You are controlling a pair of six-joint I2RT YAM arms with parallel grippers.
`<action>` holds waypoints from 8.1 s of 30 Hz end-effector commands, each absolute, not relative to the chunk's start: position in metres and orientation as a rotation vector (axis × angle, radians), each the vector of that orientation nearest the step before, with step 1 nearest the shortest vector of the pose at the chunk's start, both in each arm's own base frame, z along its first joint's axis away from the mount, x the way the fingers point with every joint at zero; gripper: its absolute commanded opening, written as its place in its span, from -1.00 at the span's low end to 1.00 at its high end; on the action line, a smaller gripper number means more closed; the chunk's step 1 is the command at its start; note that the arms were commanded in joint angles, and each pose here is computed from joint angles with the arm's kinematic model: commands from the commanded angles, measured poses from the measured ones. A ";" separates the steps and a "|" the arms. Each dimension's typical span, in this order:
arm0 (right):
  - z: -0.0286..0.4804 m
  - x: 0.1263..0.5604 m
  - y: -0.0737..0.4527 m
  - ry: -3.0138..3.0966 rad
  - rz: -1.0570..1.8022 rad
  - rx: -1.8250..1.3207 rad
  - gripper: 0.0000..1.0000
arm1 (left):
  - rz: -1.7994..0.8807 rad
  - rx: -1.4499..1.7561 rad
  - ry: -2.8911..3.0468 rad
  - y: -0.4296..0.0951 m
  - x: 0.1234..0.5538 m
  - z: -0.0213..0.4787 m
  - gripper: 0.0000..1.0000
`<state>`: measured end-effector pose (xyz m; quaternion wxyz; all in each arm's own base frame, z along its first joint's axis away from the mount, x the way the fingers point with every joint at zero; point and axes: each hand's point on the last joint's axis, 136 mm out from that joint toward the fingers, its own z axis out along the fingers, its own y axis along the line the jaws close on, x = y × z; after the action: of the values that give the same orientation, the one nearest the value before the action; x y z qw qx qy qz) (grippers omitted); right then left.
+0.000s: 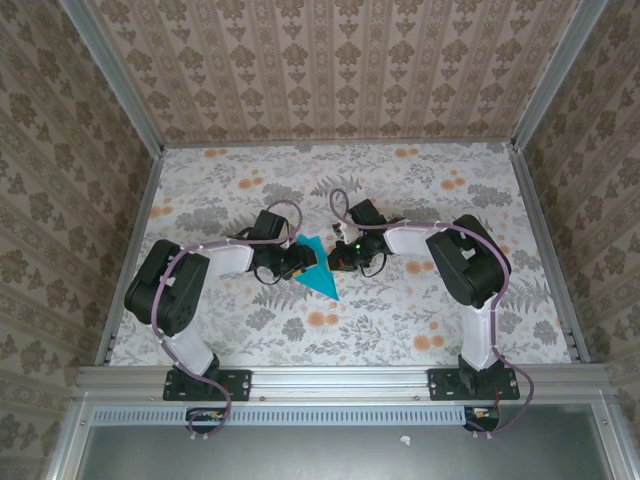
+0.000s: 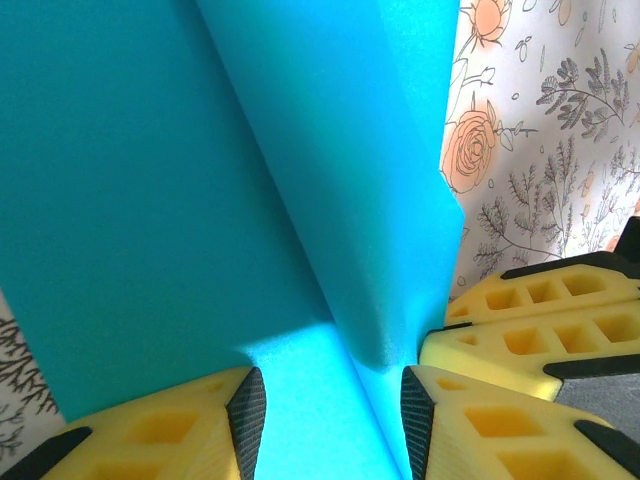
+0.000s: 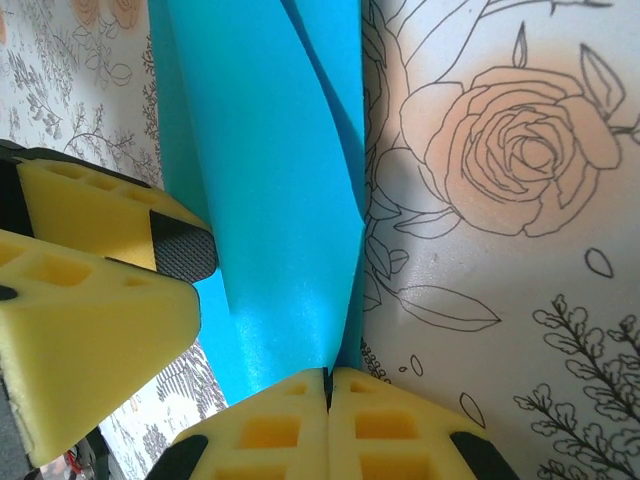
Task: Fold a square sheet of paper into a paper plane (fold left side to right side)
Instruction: Fourth fold the wing at the center of the table.
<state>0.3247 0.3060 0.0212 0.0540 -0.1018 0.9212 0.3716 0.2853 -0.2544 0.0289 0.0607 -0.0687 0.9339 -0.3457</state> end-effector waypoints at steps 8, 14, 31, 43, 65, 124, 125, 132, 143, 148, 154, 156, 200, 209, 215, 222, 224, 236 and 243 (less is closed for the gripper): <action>0.008 0.316 0.303 2.877 1.035 -0.358 -0.92 | -0.961 -0.215 2.895 -0.246 0.274 0.015 -0.11; -0.004 0.307 0.301 2.938 0.987 -0.380 -0.92 | -0.983 -0.199 2.875 -0.249 0.277 0.021 -0.11; -0.019 0.302 0.288 3.022 0.841 -0.358 -0.92 | -1.200 -0.050 2.697 -0.275 0.304 0.085 -0.49; -0.020 0.300 0.289 3.031 0.834 -0.372 -0.92 | -1.196 -0.043 2.761 -0.290 0.316 0.054 -0.59; 0.011 0.315 0.296 2.937 0.893 -0.370 -0.71 | -0.903 -0.119 2.966 -0.253 0.290 -0.005 -0.63; -0.005 0.225 0.275 3.230 0.721 -0.568 -0.61 | -0.832 -0.103 2.983 -0.245 0.288 -0.008 -0.66; -0.005 0.221 0.272 3.239 0.705 -0.579 -0.62 | -0.830 -0.105 2.983 -0.244 0.289 -0.009 -0.66; -0.005 0.196 0.250 3.308 0.555 -0.660 -0.76 | -0.824 -0.115 2.985 -0.241 0.289 -0.010 -0.66; -0.001 0.174 0.229 3.344 0.422 -0.699 -0.80 | -0.819 -0.136 2.981 -0.238 0.289 -0.012 -0.67; 0.028 0.192 0.245 3.208 0.661 -0.568 -0.83 | -0.828 -0.128 2.977 -0.240 0.289 -0.011 -0.67; 0.080 0.229 0.280 2.943 1.081 -0.433 -0.73 | -0.835 -0.118 2.974 -0.243 0.290 -0.009 -0.67; 0.081 0.242 0.298 2.892 1.184 -0.408 -0.74 | -0.836 -0.113 2.974 -0.244 0.289 -0.009 -0.67; -0.023 0.262 0.274 3.197 0.667 -0.327 -1.00 | -1.191 -0.020 2.861 -0.293 0.264 0.022 -0.84; -0.026 0.260 0.268 3.219 0.608 -0.346 -1.00 | -1.020 -0.115 2.953 -0.272 0.263 -0.007 -0.90; -0.029 0.255 0.266 3.247 0.593 -0.359 -1.00 | -0.975 -0.102 2.925 -0.257 0.278 -0.005 -0.90; -0.032 0.250 0.264 3.265 0.579 -0.371 -1.00 | -0.968 -0.057 2.851 -0.248 0.307 0.003 -0.90; -0.031 0.250 0.264 3.265 0.579 -0.371 -1.00 | -0.971 -0.045 2.832 -0.247 0.312 0.003 -0.90; -0.029 0.247 0.263 3.265 0.586 -0.372 -1.00 | -0.965 -0.108 2.749 -0.210 0.349 0.000 -0.90; -0.028 0.247 0.264 3.258 0.602 -0.361 -1.00 | -0.933 -0.159 2.715 -0.181 0.365 0.006 -0.88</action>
<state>0.2767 0.3051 0.0120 -0.0381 -0.1262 0.9519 0.2766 0.3486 -0.2124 0.0209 0.1049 -0.0387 0.9194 -0.3770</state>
